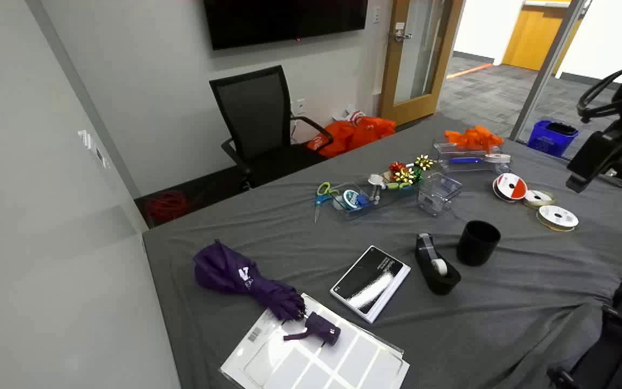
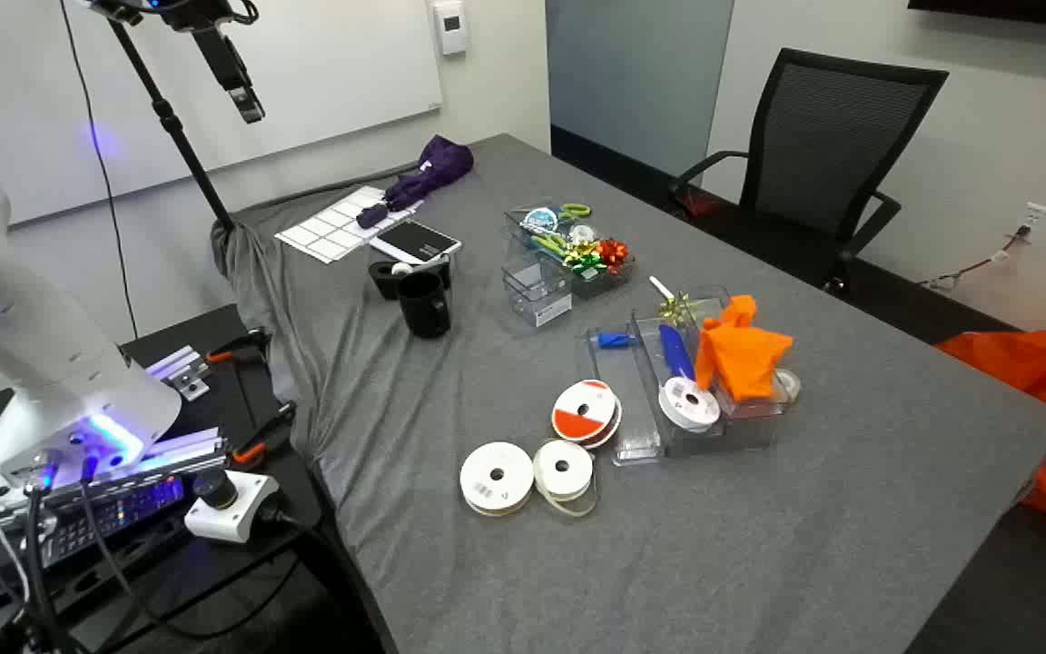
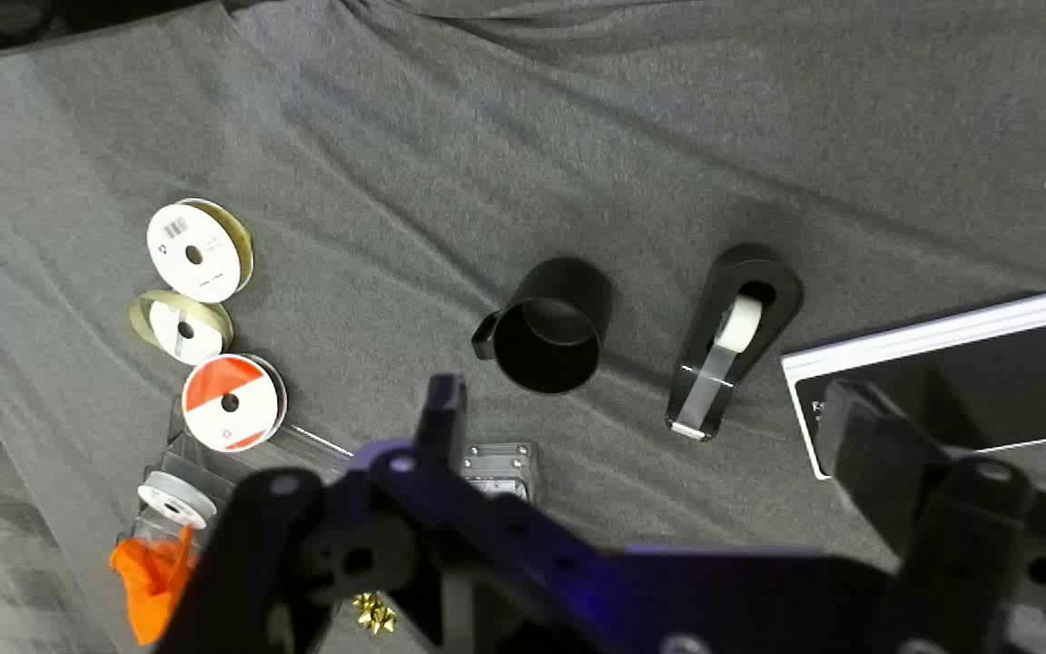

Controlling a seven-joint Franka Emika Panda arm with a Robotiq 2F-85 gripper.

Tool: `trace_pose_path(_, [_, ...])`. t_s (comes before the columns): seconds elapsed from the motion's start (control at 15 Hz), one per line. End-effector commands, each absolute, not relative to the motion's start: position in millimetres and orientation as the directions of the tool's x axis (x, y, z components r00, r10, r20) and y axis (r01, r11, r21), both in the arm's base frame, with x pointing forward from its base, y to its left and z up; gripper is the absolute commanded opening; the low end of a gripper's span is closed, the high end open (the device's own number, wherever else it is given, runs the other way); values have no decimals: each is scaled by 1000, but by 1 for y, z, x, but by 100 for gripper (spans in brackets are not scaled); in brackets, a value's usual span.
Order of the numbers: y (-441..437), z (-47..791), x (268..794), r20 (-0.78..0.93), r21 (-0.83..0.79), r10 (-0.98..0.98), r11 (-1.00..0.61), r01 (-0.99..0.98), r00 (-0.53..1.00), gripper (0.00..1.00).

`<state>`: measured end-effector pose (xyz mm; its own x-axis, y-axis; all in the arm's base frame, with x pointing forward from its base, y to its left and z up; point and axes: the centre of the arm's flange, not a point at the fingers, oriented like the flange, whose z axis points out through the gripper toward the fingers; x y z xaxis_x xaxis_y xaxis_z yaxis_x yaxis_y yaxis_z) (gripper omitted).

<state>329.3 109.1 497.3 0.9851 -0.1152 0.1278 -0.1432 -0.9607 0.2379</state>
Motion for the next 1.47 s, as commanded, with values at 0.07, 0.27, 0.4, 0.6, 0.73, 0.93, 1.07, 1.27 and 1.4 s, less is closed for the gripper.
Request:
trace_pose_path(0.07, [109, 497, 329, 128, 238, -115, -961, -143, 985, 100])
trace_pose_path(0.27, [109, 497, 329, 128, 238, -115, -961, -143, 985, 100])
trace_pose_path(0.4, [109, 497, 329, 128, 238, -115, -961, -143, 985, 100])
trace_pose_path(0.6, [109, 497, 329, 128, 238, -115, -961, -143, 985, 100])
trace_pose_path(0.73, [90, 499, 334, 162, 220, -96, -967, -131, 982, 100])
trace_pose_path(0.93, [55, 502, 350, 218, 215, -91, -967, -139, 972, 100])
trace_pose_path(1.07, [24, 501, 359, 253, 224, -88, -963, -147, 963, 100])
trace_pose_path(1.27, [-24, 492, 370, 324, 223, -69, -964, -147, 944, 100])
trace_pose_path(1.4, [-50, 485, 379, 365, 192, -55, -972, -133, 929, 100])
